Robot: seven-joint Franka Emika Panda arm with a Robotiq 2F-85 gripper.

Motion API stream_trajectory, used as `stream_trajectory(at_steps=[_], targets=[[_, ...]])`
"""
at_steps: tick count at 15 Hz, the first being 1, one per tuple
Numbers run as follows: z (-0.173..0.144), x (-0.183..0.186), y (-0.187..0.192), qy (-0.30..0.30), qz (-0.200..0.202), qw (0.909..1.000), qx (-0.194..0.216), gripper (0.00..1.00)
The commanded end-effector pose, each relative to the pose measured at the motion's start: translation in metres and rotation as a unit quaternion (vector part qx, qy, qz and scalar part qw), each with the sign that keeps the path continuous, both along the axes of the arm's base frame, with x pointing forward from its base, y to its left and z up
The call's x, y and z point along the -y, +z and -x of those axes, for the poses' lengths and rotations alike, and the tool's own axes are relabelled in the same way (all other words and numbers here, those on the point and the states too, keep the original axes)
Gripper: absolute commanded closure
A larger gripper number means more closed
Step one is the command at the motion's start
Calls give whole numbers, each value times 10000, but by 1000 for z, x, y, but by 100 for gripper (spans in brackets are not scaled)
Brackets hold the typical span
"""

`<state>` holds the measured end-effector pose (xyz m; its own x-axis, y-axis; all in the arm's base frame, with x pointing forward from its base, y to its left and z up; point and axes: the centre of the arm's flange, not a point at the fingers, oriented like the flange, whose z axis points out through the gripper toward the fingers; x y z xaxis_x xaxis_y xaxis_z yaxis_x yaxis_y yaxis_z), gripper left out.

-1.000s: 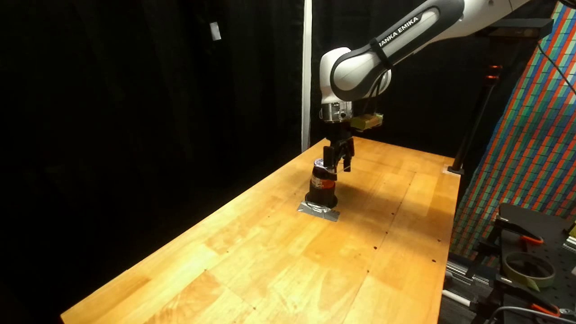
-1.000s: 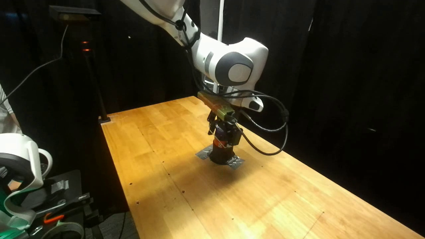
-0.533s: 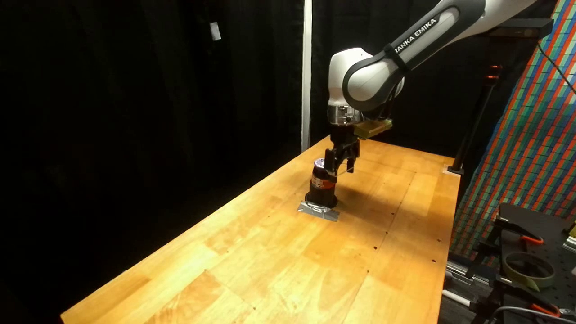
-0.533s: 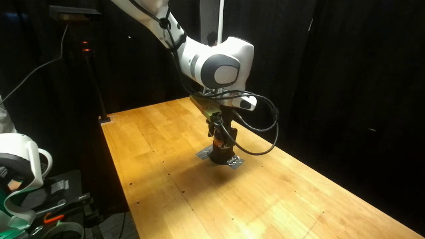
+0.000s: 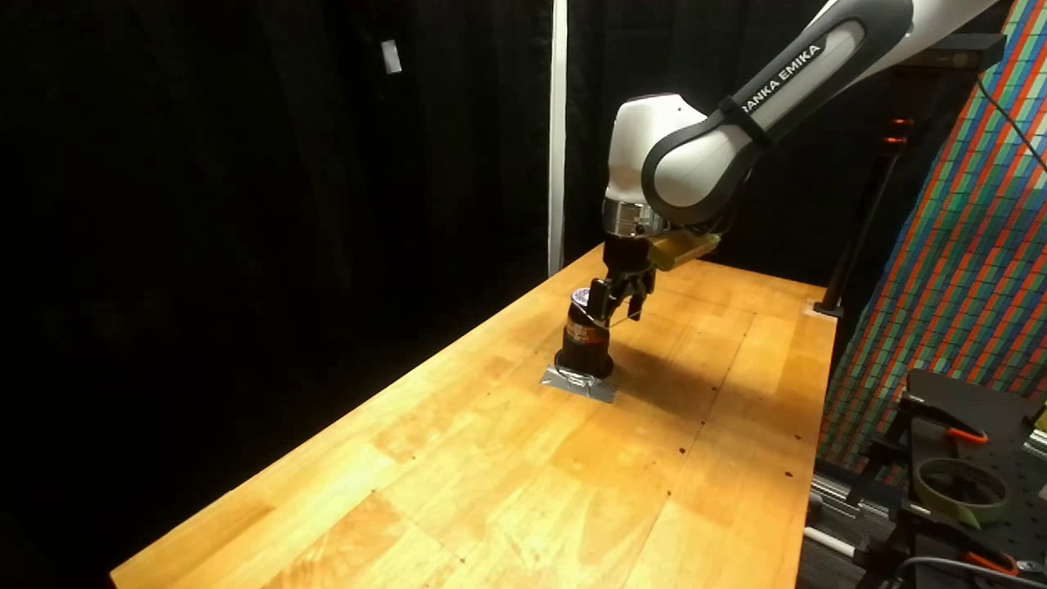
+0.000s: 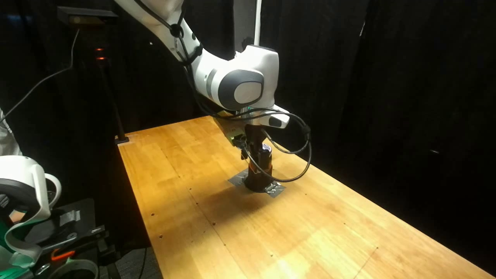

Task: Put the rubber band around the brown cup

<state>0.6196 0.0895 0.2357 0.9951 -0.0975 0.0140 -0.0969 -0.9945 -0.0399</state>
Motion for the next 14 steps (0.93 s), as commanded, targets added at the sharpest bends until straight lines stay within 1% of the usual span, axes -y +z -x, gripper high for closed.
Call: stream_trajectory(at_steps=[1, 5, 10, 11, 12, 14], targets=[[23, -7, 2, -37, 162, 9997, 154, 0], [23, -9, -1, -95, 220, 9993, 289, 0], [22, -8, -4, -234, 340, 9965, 723, 0], [24, -8, -4, -217, 342, 9967, 709, 25], [26, -7, -4, -201, 345, 9967, 712, 26], [32, -9, -1, -141, 298, 9965, 763, 41]])
